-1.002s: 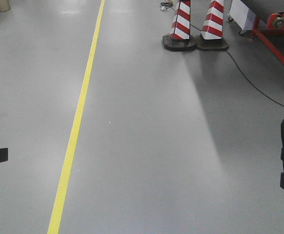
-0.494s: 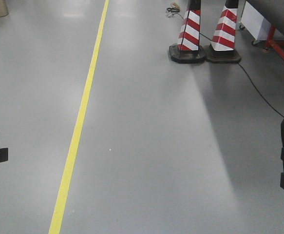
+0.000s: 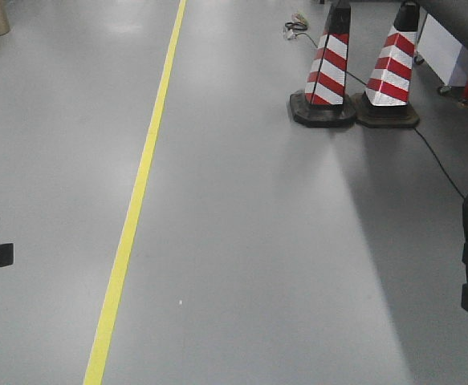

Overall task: Move and align brake pads A on conveyor
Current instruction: 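Drive past the traffic cones toward the black conveyor belt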

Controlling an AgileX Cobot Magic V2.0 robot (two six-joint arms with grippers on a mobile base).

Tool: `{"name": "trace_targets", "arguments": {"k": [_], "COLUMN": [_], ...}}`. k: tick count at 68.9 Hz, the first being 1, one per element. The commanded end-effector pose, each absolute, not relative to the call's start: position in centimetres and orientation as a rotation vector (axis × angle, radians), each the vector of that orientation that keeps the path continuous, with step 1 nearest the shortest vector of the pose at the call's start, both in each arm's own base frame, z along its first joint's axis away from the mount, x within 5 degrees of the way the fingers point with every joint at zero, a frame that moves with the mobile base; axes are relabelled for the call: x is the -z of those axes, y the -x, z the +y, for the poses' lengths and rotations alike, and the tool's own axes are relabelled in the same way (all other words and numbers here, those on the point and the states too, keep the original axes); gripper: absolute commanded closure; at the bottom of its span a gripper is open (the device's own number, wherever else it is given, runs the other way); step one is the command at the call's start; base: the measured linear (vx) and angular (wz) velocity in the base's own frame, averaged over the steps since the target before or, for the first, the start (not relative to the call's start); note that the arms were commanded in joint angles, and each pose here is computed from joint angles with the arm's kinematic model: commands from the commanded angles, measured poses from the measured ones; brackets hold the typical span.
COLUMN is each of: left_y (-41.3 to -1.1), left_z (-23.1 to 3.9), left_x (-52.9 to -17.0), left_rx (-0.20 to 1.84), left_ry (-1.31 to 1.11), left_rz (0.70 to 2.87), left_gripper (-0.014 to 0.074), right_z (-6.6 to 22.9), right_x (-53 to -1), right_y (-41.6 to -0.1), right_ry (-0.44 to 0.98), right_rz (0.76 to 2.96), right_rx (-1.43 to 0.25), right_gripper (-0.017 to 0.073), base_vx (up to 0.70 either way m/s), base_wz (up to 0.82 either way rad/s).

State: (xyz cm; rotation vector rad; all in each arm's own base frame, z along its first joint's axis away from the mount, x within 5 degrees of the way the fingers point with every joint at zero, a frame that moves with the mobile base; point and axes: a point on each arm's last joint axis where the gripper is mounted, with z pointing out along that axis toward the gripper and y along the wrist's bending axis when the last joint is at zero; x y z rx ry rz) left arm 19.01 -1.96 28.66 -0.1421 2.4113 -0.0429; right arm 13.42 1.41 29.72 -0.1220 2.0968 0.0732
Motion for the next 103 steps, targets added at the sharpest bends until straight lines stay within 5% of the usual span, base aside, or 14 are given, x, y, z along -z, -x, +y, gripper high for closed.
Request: {"name": "trace_targets", "arguments": {"k": [1, 103], "left_y": [-19.32, -19.32], "left_z": [-2.19, -2.19], "left_x": [-30.38, -30.38], "left_rx": [0.075, 0.075], "left_ry": [0.121, 0.121], "left_rz": [2.301, 2.301], "left_gripper": [0.0501, 0.0501], "right_z": [1.34, 1.34], "right_x": [-31.49, -31.49], "right_y": [-13.8, -13.8], "right_ry": [0.11, 0.11], "right_rz": [1.977, 1.977], "right_rx": [-0.067, -0.067], "right_gripper": [0.0489, 0.0489], "base_vx": [0.6, 0.57], "base_wz": [-0.01, -0.01]}}
